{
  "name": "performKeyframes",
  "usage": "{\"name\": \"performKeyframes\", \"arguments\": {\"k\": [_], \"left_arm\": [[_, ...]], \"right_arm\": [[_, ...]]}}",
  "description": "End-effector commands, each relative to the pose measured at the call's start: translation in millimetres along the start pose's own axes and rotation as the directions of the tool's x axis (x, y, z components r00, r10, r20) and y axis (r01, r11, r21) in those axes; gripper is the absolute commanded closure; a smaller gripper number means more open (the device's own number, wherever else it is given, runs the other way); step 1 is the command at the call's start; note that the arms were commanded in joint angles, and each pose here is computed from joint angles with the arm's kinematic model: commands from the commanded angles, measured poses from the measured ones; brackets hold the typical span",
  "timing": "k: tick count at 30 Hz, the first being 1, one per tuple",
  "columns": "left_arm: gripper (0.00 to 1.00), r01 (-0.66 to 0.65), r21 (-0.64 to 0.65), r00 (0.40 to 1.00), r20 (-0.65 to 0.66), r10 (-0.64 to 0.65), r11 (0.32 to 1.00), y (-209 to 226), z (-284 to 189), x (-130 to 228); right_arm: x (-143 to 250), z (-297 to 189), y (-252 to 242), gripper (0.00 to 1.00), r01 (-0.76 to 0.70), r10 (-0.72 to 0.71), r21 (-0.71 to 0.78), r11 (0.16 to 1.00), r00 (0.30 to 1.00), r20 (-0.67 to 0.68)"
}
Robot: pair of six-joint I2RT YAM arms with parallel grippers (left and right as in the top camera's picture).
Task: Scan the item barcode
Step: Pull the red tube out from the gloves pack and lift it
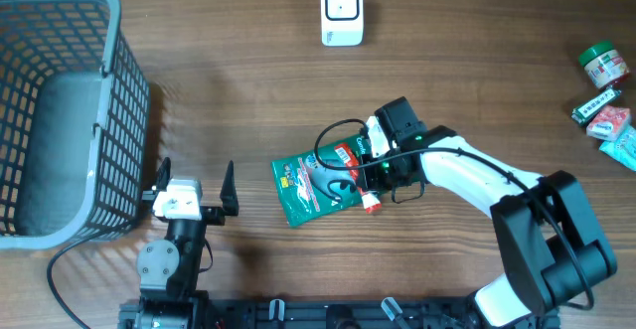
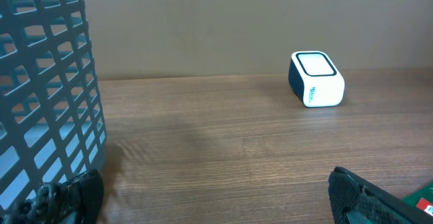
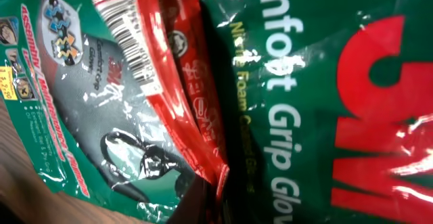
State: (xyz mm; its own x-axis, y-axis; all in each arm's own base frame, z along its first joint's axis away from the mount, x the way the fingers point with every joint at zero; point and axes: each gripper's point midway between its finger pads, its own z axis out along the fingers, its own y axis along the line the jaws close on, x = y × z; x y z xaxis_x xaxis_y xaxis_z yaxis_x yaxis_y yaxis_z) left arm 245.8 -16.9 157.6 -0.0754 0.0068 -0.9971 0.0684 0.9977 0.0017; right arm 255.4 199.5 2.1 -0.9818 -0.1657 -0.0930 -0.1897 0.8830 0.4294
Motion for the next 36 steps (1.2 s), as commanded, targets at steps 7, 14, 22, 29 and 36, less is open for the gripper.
{"name": "performKeyframes", "arguments": {"k": [7,14,22,29,36], "left_arm": [[0.0,0.006,0.011,1.0,0.001,-0.006,1.0,-1.7,-0.2,0.9],[0.0,0.006,0.012,1.0,0.001,-0.006,1.0,-1.8,-0.2,0.9],[0.0,0.006,0.011,1.0,0.001,-0.006,1.0,-1.7,-0.2,0.9],[0.0,0.006,0.011,1.0,0.001,-0.006,1.0,-1.7,-0.2,0.9],[0.0,0.006,0.011,1.0,0.001,-0.006,1.0,-1.7,-0.2,0.9]], "right_arm": [[-17.8,-110.0,55.8,0.95,0.189,-0.165,-0.056,0.98,0.941,0.295],[8.4,-159.2,74.0,0.95,0.28,-0.232,-0.075,0.957,0.895,0.382],[37.9,-193.5,93.2,0.95,0.348,-0.255,-0.144,0.926,0.86,0.442],[47.8,-197.7,89.8,0.95,0.344,-0.256,-0.132,0.93,0.862,0.438],[-37.2,-222.3,27.2,0.95,0.11,-0.282,0.294,0.949,0.708,0.647]]}}
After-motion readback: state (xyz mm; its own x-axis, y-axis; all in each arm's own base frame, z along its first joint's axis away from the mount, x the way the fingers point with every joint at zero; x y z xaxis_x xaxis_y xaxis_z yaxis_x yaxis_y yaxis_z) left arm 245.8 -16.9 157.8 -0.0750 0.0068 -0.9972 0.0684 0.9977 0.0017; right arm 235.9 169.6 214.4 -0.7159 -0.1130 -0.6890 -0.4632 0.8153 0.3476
